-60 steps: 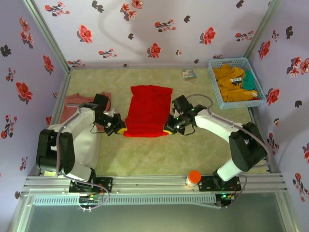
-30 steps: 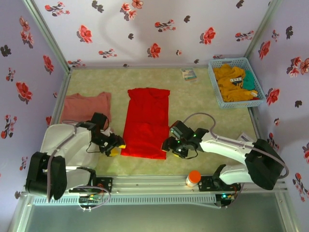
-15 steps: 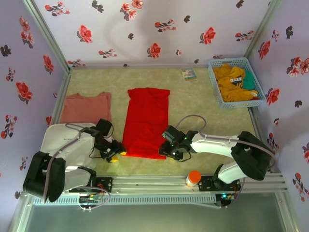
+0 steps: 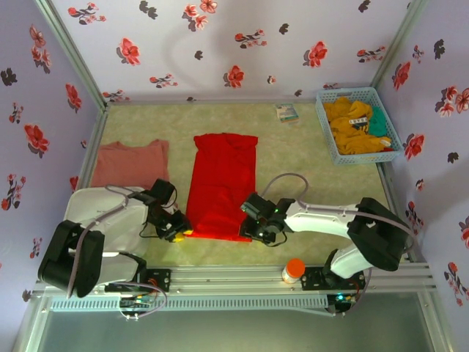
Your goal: Fold and stack the t-shirts
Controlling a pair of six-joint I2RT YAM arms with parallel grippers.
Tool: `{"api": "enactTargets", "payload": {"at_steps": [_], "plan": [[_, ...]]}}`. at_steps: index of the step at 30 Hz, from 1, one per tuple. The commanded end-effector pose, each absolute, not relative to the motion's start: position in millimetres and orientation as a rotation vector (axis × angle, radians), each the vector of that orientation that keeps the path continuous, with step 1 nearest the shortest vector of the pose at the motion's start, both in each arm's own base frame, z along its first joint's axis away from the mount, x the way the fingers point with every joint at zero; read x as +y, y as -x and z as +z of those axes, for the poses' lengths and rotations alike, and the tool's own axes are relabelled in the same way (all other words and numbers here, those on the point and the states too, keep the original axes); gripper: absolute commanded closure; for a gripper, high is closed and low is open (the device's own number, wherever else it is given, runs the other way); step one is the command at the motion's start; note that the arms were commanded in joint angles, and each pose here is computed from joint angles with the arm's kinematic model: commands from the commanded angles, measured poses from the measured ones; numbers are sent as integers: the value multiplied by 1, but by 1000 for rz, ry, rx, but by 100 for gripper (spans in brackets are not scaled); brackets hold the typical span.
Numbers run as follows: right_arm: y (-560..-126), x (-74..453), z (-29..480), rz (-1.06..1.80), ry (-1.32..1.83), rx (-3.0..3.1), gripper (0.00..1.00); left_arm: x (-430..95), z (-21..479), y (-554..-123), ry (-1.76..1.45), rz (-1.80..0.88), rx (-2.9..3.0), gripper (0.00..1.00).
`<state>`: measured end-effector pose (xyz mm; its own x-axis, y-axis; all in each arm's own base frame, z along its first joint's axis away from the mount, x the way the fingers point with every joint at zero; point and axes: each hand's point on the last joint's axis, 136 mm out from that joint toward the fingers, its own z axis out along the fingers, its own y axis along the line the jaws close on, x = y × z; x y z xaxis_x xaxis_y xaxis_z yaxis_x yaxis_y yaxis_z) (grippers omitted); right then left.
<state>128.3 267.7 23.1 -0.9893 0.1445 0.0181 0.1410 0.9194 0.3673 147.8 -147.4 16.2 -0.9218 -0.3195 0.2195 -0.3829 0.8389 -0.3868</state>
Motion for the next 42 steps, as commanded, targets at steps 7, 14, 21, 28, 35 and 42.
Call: {"api": "enactTargets", "payload": {"at_steps": [7,14,21,28,35,42], "plan": [[-122,272,25,519,-159,3093,52,-148,15,-169,-502,626,-2958,75],[-119,269,14,492,-171,3103,62,-149,13,-170,-501,622,-2958,86],[-117,267,13,477,-167,3096,87,-151,16,-161,-532,640,-2947,97],[-113,243,32,447,-205,3057,100,-157,32,-140,-574,667,-2932,100],[-135,233,84,504,-225,2982,100,-165,90,-154,-591,755,-2958,100],[-179,228,125,647,-252,2906,100,-180,127,-191,-575,860,-3000,100]]}}
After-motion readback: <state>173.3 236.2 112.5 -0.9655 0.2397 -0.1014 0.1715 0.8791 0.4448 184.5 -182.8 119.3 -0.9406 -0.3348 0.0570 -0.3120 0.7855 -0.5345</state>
